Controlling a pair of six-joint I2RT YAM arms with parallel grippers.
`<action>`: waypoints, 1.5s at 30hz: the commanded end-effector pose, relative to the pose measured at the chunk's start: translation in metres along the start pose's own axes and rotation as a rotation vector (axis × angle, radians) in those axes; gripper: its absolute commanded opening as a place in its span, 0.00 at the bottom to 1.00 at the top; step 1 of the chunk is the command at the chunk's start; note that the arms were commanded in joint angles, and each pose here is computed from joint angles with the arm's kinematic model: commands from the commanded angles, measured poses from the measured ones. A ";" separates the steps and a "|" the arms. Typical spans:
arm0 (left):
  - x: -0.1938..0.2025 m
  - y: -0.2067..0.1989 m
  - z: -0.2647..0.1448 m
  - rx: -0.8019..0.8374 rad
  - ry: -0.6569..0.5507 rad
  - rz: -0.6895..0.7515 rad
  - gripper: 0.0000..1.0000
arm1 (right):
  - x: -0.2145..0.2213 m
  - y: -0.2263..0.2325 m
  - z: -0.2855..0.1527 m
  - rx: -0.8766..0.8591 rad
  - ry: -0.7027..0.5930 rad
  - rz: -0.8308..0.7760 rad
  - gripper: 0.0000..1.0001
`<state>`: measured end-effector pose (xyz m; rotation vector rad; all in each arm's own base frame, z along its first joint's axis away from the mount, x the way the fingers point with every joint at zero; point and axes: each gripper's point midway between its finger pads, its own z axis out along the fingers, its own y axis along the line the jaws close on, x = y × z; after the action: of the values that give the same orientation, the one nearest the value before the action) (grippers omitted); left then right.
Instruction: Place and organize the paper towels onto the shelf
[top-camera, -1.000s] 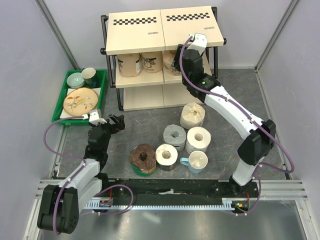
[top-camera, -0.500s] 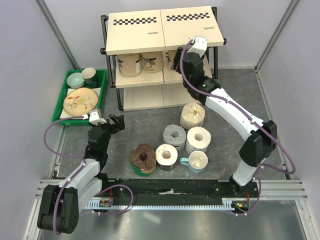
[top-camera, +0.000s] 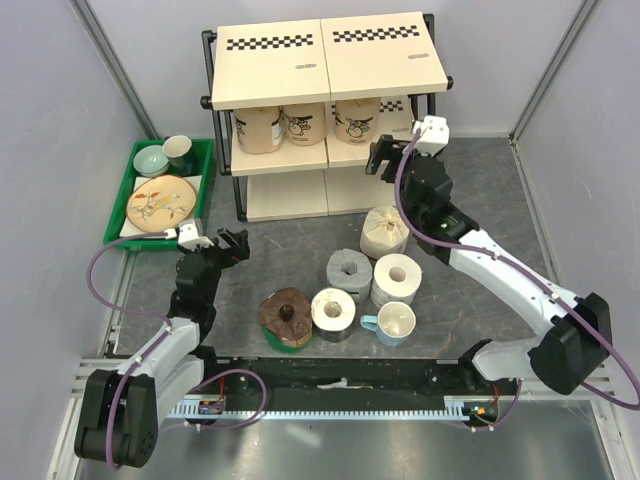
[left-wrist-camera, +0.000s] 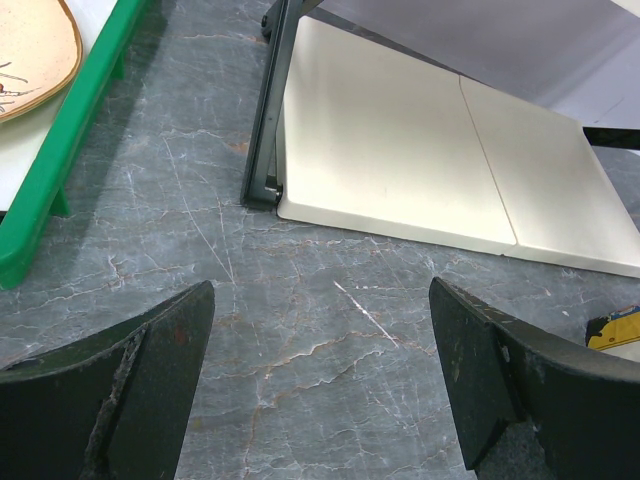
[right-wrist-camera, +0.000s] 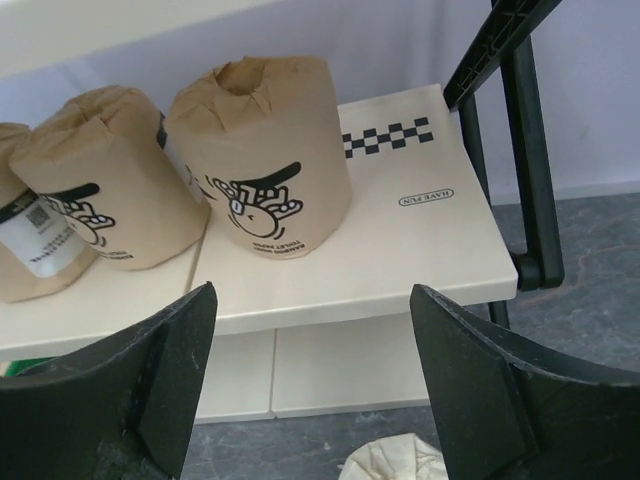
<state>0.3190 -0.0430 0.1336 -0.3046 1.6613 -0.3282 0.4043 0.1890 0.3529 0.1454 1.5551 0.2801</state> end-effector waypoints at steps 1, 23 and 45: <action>-0.014 -0.005 0.002 0.008 -0.049 -0.027 0.95 | 0.017 -0.018 0.009 0.056 -0.062 -0.107 0.88; -0.014 -0.005 0.003 0.011 -0.049 -0.028 0.95 | 0.021 -0.054 0.068 0.170 -0.135 -0.278 0.91; -0.014 -0.005 0.003 0.011 -0.048 -0.027 0.95 | 0.035 -0.076 0.137 0.139 -0.069 -0.270 0.92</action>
<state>0.3190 -0.0431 0.1337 -0.3043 1.6610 -0.3286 0.5364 0.1300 0.2875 0.0518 1.5329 -0.0932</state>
